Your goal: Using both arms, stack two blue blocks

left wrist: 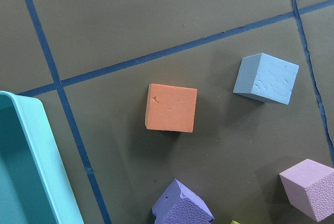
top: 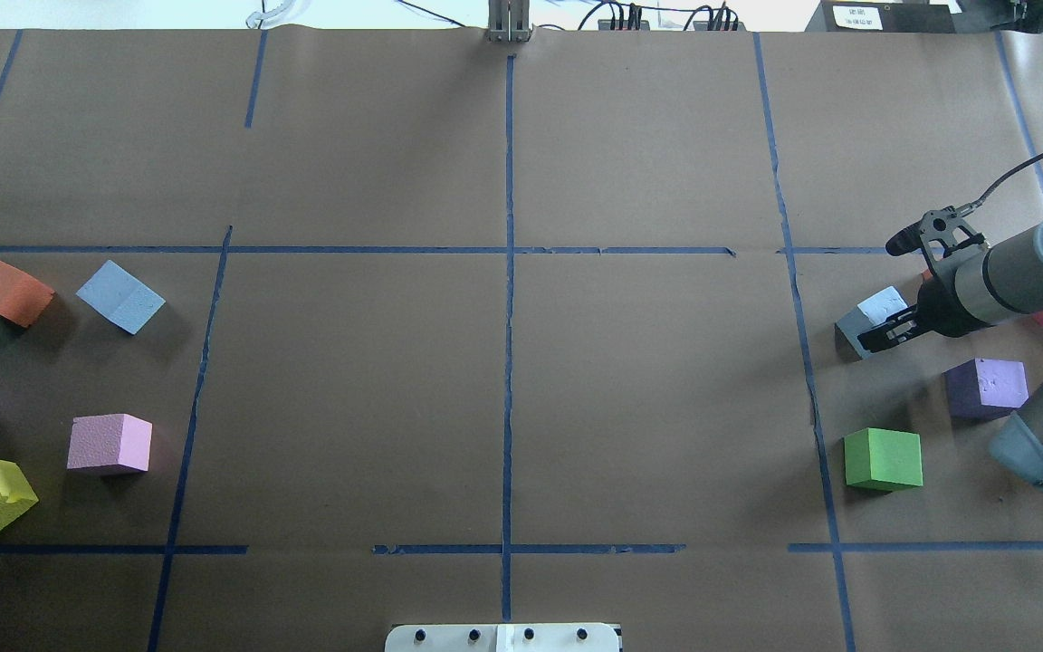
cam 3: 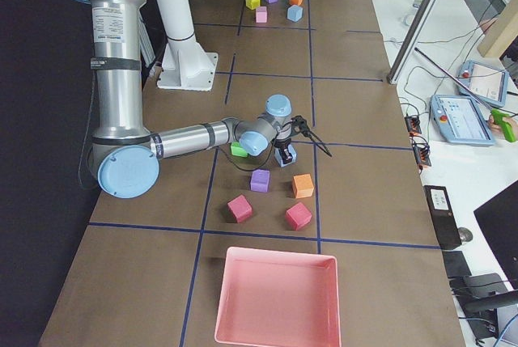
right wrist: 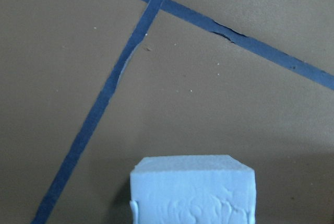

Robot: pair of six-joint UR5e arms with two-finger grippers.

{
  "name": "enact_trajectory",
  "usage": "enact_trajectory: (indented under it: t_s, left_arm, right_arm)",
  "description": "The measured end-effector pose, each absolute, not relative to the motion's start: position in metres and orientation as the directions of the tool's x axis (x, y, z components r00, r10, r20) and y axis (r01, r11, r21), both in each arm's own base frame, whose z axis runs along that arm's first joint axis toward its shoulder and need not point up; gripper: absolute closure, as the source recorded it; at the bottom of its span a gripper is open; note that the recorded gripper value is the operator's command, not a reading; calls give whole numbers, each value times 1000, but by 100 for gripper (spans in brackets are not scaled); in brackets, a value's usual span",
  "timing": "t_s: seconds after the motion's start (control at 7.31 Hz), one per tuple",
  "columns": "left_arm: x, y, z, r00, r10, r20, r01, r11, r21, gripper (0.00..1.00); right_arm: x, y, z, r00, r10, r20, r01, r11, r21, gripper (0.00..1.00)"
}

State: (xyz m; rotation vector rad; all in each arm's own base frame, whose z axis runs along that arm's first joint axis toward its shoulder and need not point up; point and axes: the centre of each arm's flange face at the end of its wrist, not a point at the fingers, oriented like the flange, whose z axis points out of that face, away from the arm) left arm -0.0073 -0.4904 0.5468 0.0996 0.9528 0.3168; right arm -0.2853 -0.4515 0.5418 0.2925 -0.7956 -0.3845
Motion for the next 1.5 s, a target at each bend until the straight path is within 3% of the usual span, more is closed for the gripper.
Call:
enact_trajectory:
  t_s: [0.27,0.55,0.96,1.37,1.5]
  left_arm:
    - [-7,-490,546,537,310,-784,-222,949,223,0]
    - [-5,-491,548,537,307,-786,-226,950,217,0]
    - [3,-491,551,537,313,-783,-243,947,211,0]
    - [4,-491,552,539,319,-779,-250,944,214,0]
    - [4,-492,552,539,320,-779,-250,944,215,0]
  right_arm:
    - [-311,-467,486,590,-365,721,134,924,358,100]
    - [-392,-474,372,488,-162,858,-15,981,193,100]
    - [-530,-448,236,527,55,848,-156,987,33,100]
    - [-607,-436,211,574,156,804,-225,974,-28,97]
    - [-616,-434,214,584,161,795,-227,973,-31,70]
